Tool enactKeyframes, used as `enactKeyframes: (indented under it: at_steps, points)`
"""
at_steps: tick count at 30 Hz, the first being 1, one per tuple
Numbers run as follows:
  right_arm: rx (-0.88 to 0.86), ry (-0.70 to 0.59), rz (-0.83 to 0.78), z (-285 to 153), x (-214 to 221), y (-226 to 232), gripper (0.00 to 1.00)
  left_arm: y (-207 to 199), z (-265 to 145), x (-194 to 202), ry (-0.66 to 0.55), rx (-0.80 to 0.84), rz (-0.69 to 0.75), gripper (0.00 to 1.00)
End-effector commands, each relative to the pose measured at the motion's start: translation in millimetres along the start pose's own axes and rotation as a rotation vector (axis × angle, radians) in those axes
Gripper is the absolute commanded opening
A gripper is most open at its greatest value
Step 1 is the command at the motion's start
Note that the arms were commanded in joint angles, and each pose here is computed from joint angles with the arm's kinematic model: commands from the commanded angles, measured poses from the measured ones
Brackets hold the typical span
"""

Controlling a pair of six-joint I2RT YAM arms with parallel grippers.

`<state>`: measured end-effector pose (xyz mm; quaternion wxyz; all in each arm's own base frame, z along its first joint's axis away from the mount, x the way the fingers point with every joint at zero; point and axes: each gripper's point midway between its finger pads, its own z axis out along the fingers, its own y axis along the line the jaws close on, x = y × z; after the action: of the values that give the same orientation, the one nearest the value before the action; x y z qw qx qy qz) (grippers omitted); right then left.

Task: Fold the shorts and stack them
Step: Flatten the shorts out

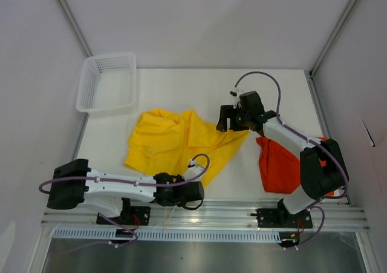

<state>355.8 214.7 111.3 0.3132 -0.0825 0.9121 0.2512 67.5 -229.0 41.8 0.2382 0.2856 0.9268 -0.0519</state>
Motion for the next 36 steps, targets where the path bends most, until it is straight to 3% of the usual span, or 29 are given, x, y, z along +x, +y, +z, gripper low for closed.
enactKeyframes:
  at_steps: [1,6,13,22,32,35,36]
  points:
    - [0.174,-0.034,-0.185,-18.4,5.1,-16.8,0.82,-10.9,9.3,1.0,-0.027,0.013,-0.047,0.00]
    - [0.129,-0.001,-0.271,-16.4,14.8,5.2,0.81,-22.7,16.3,12.7,-0.023,0.076,-0.077,0.00]
    - [0.310,-0.008,-0.519,-6.1,35.4,19.4,0.77,-19.9,9.4,12.5,-0.056,0.115,-0.124,0.00]
    - [0.240,-0.028,-0.688,5.3,54.0,53.1,0.78,-8.0,-2.4,14.9,-0.110,0.169,-0.184,0.00]
    - [0.171,0.105,-0.797,43.0,84.9,70.8,0.76,-6.4,-0.2,20.9,-0.098,0.176,-0.175,0.00]
    - [0.229,0.115,-0.809,57.0,82.8,66.3,0.70,-7.7,-0.3,21.0,-0.100,0.186,-0.181,0.00]
    - [0.250,0.113,-0.809,60.4,80.1,64.2,0.49,-9.7,-1.5,20.0,-0.102,0.197,-0.183,0.00]
